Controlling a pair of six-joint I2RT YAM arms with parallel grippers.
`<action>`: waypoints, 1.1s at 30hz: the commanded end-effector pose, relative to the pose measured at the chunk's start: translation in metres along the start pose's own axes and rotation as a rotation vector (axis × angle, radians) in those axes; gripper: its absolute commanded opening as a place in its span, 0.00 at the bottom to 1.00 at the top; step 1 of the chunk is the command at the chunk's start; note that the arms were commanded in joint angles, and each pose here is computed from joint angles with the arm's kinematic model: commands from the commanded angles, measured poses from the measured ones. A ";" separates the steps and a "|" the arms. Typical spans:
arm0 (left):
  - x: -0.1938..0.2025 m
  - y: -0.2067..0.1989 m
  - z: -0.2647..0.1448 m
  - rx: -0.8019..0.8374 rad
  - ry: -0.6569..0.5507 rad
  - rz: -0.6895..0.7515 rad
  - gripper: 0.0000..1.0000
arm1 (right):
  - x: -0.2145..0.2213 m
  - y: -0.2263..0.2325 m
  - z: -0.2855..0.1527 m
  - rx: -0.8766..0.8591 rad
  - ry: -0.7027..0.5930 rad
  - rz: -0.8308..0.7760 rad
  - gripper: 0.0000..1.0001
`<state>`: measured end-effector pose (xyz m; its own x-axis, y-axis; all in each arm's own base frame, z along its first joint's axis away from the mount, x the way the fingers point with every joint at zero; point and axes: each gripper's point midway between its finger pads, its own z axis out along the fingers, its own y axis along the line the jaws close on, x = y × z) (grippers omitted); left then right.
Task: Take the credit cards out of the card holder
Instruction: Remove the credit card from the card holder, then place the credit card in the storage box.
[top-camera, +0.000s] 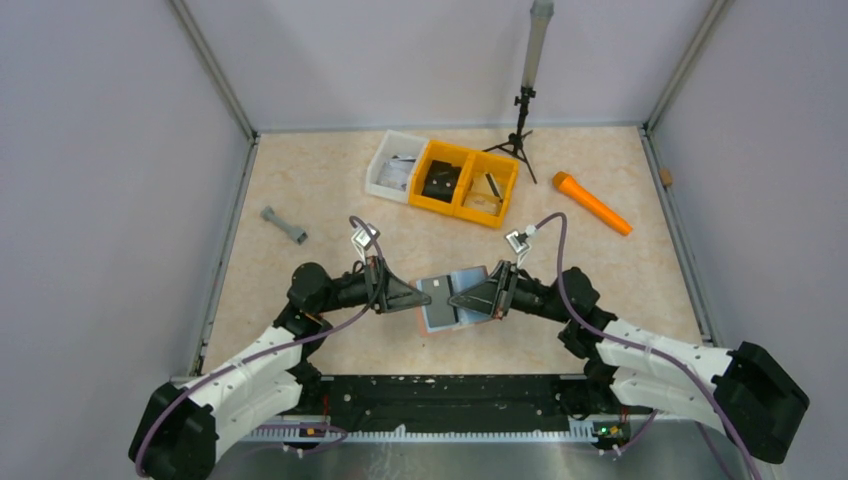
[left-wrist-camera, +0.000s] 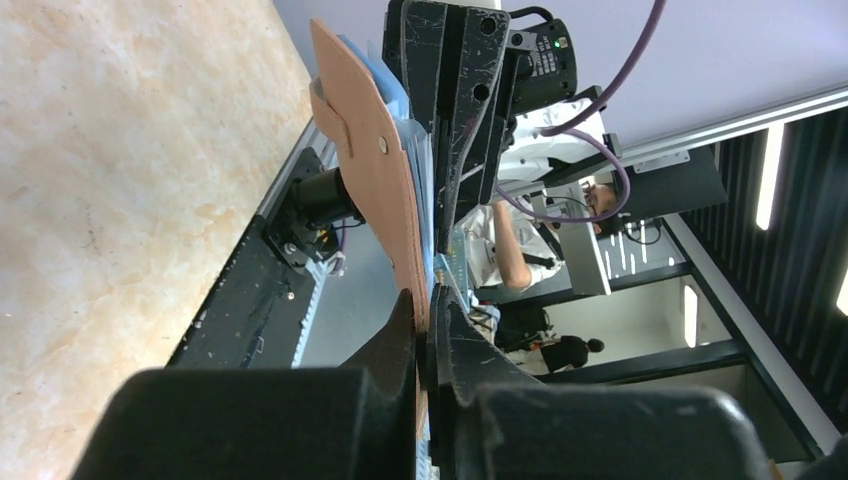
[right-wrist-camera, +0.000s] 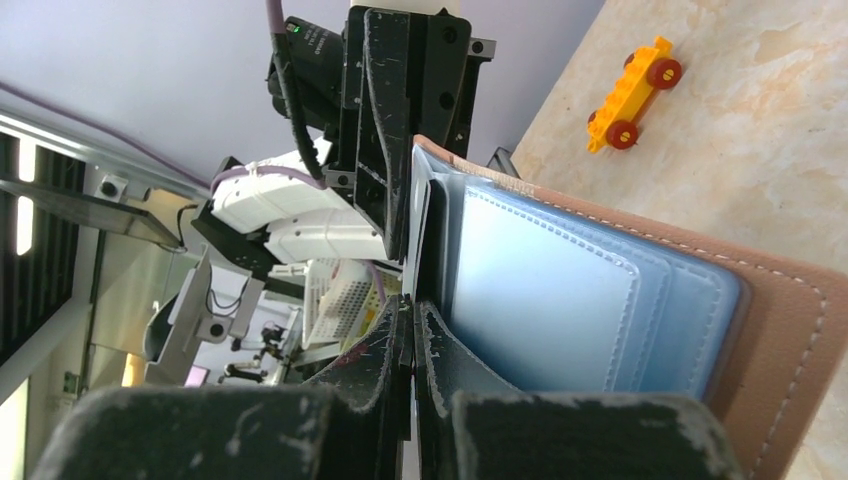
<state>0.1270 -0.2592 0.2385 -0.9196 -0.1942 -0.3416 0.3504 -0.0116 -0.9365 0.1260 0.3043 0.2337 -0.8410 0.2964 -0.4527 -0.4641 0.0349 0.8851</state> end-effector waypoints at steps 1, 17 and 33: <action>-0.003 -0.034 -0.001 0.116 -0.002 0.069 0.00 | -0.017 0.015 -0.006 -0.059 -0.056 -0.049 0.00; -0.010 0.003 -0.001 -0.123 -0.015 0.075 0.00 | -0.038 -0.019 -0.024 0.075 -0.082 -0.070 0.00; -0.041 0.079 -0.059 -0.709 -0.117 0.092 0.00 | -0.163 -0.080 0.000 0.663 0.049 -0.739 0.00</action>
<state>0.1744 -0.2095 0.1830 -0.8634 -0.2770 -0.4218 0.2110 0.5610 -0.8005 0.2598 0.2623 0.2402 -0.5335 0.1414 -0.8339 -0.6122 0.6157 0.4961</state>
